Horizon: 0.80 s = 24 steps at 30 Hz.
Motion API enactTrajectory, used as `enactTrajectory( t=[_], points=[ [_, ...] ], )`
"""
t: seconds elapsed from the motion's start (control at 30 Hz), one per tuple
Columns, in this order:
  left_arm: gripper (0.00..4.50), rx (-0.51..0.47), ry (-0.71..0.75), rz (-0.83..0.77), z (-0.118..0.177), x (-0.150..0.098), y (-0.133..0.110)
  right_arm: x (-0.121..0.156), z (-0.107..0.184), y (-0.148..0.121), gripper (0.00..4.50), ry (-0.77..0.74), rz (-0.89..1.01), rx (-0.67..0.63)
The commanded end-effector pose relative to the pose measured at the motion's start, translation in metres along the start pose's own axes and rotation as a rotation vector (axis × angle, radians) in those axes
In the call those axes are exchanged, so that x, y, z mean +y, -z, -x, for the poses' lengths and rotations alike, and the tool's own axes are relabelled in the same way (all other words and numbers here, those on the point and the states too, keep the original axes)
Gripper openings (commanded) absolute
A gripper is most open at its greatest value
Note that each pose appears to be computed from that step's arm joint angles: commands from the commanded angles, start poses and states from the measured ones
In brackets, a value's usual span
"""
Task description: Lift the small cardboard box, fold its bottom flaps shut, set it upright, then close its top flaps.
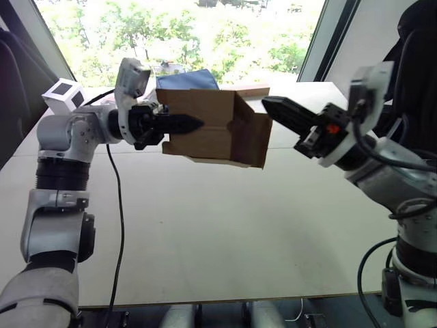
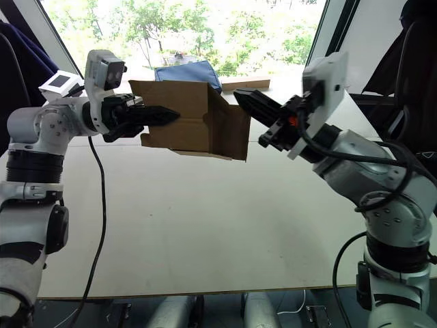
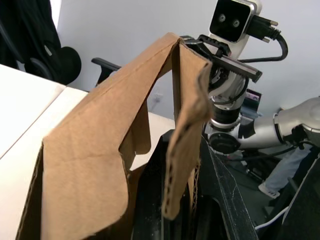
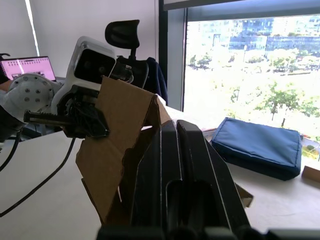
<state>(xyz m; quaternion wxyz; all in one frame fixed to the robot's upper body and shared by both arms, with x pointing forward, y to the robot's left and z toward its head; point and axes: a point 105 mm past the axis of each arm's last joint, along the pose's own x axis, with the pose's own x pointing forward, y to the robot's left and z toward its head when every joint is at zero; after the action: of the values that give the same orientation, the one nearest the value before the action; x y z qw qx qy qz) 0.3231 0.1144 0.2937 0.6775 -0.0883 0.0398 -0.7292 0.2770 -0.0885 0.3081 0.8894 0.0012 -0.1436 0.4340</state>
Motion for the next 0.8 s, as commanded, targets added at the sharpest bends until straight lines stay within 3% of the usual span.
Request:
enactTrajectory(
  t=[0.03, 0.8],
  points=[
    [0.0, 0.005, 0.016, -0.06, -0.003, -0.007, -0.011, 0.007, -0.007, -0.002, 0.02, -0.015, 0.044, -0.017],
    [0.0, -0.01, 0.097, -0.024, -0.007, -0.023, -0.01, 0.015, -0.015, 0.011, 0.02, -0.054, -0.013, -0.018]
  ],
)
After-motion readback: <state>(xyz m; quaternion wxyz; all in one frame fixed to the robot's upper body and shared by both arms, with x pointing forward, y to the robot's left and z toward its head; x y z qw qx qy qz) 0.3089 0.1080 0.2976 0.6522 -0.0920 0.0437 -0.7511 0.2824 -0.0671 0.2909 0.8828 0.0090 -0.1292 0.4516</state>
